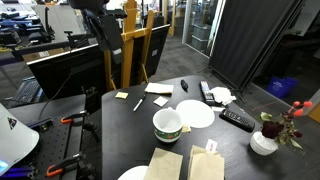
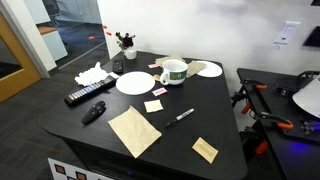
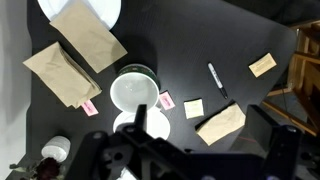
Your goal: Move the cup closer to the marker then put the marker inside the cup
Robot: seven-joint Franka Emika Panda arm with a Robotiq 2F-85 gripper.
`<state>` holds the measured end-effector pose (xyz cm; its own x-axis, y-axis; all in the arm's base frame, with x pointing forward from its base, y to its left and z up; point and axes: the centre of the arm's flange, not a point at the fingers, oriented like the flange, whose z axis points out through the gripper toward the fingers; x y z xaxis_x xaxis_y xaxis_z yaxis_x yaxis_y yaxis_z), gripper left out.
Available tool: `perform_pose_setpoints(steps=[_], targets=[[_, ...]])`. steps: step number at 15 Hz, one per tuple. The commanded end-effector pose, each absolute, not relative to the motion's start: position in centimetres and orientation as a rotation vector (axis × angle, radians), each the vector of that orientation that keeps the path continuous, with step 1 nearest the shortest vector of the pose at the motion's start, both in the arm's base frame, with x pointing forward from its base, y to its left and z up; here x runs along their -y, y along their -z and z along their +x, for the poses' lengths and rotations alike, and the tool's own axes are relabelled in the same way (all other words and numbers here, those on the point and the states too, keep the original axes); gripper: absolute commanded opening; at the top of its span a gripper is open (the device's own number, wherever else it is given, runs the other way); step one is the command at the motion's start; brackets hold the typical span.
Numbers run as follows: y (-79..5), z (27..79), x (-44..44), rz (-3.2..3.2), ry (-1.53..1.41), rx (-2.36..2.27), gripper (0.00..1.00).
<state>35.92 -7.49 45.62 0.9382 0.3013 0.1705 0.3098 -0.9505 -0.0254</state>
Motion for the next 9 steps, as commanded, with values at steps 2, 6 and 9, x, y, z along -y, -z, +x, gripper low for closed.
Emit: perform_pose_setpoints(steps=[2,6,9], targets=[[-42.3,40.3,7.9,-3.074,0.259,0.567,1.00],[-38.6,42.5,7.4,-3.118,0.294,0.538,1.00],[-35.8,44.0,7.2,-3.132,0.257,0.544,1.00]])
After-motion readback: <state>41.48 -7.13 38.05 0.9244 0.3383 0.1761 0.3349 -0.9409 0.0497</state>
